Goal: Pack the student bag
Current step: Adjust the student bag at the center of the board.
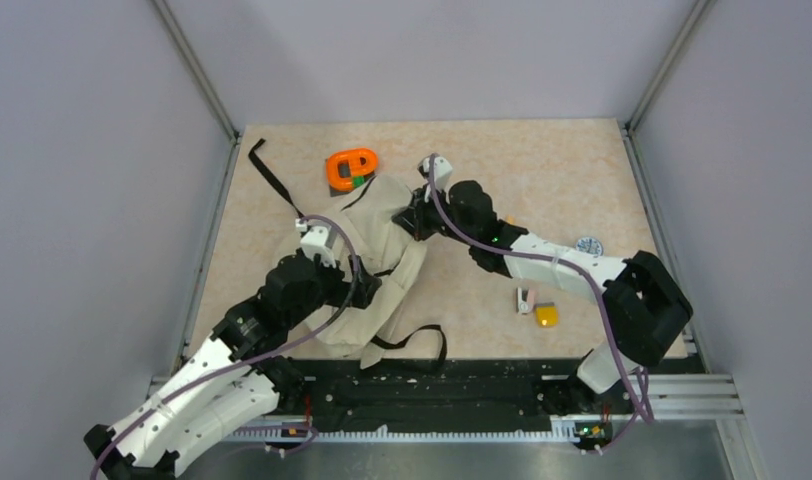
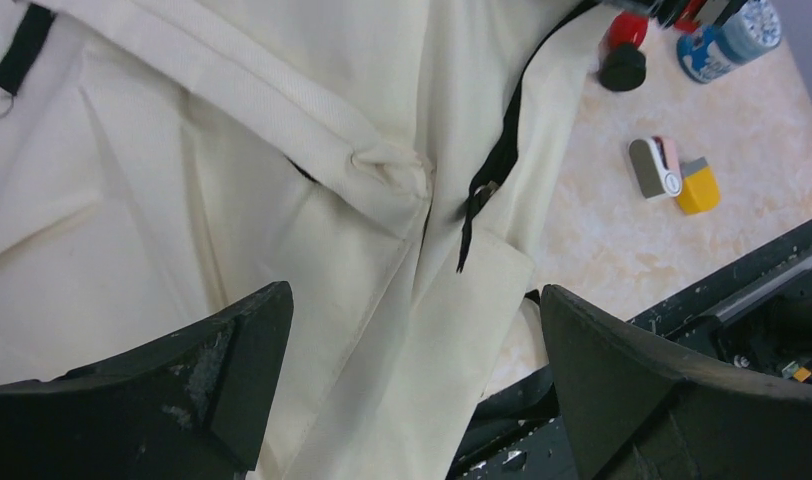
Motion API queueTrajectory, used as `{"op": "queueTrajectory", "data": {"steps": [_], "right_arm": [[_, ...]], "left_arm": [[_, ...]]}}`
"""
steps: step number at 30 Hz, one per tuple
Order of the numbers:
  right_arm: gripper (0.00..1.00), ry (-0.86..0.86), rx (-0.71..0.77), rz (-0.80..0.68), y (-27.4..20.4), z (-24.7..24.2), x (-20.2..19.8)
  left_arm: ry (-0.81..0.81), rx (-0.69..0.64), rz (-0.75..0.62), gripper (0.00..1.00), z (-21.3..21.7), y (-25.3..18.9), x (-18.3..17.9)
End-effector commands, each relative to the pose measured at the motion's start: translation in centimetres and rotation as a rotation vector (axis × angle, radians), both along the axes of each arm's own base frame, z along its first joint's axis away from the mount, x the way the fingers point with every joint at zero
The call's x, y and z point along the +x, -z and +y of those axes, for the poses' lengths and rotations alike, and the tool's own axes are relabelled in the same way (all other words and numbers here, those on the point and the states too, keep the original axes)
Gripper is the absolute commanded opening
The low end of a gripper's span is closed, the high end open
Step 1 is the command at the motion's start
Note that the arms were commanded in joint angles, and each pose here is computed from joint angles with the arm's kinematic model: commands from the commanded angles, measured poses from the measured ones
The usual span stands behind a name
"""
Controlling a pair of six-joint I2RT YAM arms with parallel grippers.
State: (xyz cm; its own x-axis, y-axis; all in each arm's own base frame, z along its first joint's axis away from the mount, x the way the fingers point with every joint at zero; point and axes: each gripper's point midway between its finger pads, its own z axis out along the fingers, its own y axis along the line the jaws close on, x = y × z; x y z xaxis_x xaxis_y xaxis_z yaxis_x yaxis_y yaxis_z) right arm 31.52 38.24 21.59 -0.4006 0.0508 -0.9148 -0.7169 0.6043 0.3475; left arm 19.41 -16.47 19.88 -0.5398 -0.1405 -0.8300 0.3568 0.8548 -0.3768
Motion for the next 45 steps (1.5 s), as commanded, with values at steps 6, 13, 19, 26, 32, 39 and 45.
{"op": "queueTrajectory", "data": {"steps": [6, 13, 19, 26, 32, 39, 45], "right_arm": [[0.0, 0.119, 0.043, -0.277, -7.0, -2.4, 5.6], [0.27, 0.171, -0.064, -0.198, -3.2, -3.3, 9.3], [0.68, 0.177, -0.02, -0.122, -2.9, -4.7, 6.7], [0.74, 0.237, 0.102, 0.063, 0.3, -7.9, 1.6], [0.75, 0.226, 0.137, 0.201, 5.8, -8.0, -3.4], [0.74, 0.148, 0.168, 0.31, 9.5, -5.6, -7.6], [0.51, 0.07, 0.077, 0.27, 10.5, -3.1, -6.4]], "left_arm": [[0.012, -0.056, -0.001, 0.98, -1.7, 0.9, 1.0], [-0.193, 0.005, -0.056, 0.98, 1.1, 0.8, 3.6], [-0.239, 0.075, 0.013, 0.98, 2.2, 3.7, 3.4], [-0.214, 0.05, 0.103, 0.9, 1.6, 7.5, 2.3], [-0.173, 0.003, 0.137, 0.71, 0.4, 8.7, 1.8], [-0.131, 0.006, 0.208, 0.52, -0.6, 10.4, 1.2], [0.084, -0.066, 0.237, 0.03, -4.2, 9.7, -0.5]]}}
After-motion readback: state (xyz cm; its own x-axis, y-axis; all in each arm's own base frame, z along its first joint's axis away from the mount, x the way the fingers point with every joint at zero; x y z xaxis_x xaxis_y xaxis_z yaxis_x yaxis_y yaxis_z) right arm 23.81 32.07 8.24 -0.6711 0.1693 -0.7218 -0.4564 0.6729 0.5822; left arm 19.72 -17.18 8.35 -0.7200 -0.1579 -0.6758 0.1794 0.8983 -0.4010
